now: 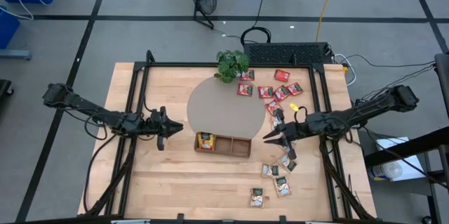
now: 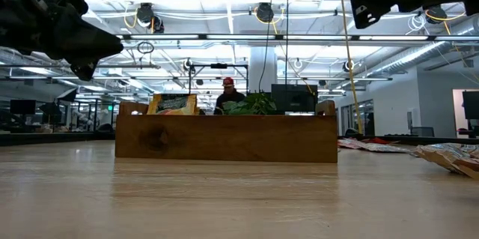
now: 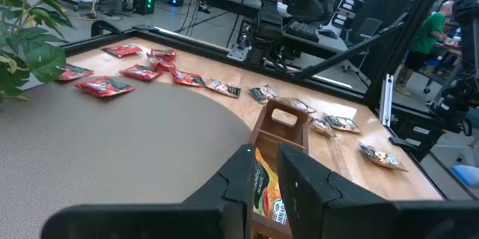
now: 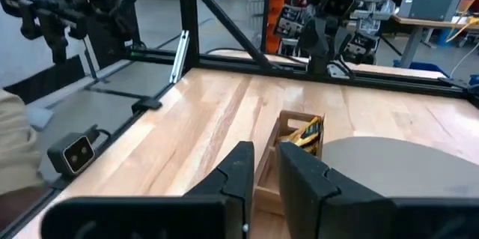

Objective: Pick & Place Tea
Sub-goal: Put the brown tea bag into the middle slot of the wooden organizer

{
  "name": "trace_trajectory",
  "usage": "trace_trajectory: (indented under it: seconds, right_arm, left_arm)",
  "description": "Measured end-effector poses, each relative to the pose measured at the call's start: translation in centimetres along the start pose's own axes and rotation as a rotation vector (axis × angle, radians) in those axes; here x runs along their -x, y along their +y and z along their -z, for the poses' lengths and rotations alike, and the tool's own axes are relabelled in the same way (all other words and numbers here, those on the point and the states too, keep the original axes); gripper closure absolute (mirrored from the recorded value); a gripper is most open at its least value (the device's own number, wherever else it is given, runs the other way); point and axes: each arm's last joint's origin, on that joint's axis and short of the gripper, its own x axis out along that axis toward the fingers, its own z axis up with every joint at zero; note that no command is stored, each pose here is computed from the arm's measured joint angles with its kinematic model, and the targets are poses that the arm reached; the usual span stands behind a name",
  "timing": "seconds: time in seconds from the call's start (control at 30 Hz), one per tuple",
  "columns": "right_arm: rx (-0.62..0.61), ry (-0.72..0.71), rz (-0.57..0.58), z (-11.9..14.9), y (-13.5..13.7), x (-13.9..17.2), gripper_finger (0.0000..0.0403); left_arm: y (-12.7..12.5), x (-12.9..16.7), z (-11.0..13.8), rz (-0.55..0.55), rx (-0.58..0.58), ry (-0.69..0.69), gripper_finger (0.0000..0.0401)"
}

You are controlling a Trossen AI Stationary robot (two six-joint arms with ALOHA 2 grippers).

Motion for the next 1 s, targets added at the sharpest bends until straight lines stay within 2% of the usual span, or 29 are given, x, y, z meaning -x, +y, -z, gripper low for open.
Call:
trace_trajectory:
  seconds: [0.37,0.67,1.0]
  right_arm:
    - [-0.042,-0.078,-0.002,-0.2,0.1,-1.2,0.0358]
    - [0.063,-0.127,0.004,0.0,0.1,-2.3,0.0358]
    - [0.090,-0.112,0.008,0.2,0.1,-2.5,0.0358]
  left_arm:
    - [0.0,0.0,0.0,0.000,0.000,0.000,0.0338]
    - [0.0,0.0,0.0,0.000,0.000,0.000,0.0339]
    - [0.0,0.0,0.0,0.000,0.000,0.000,0.0339]
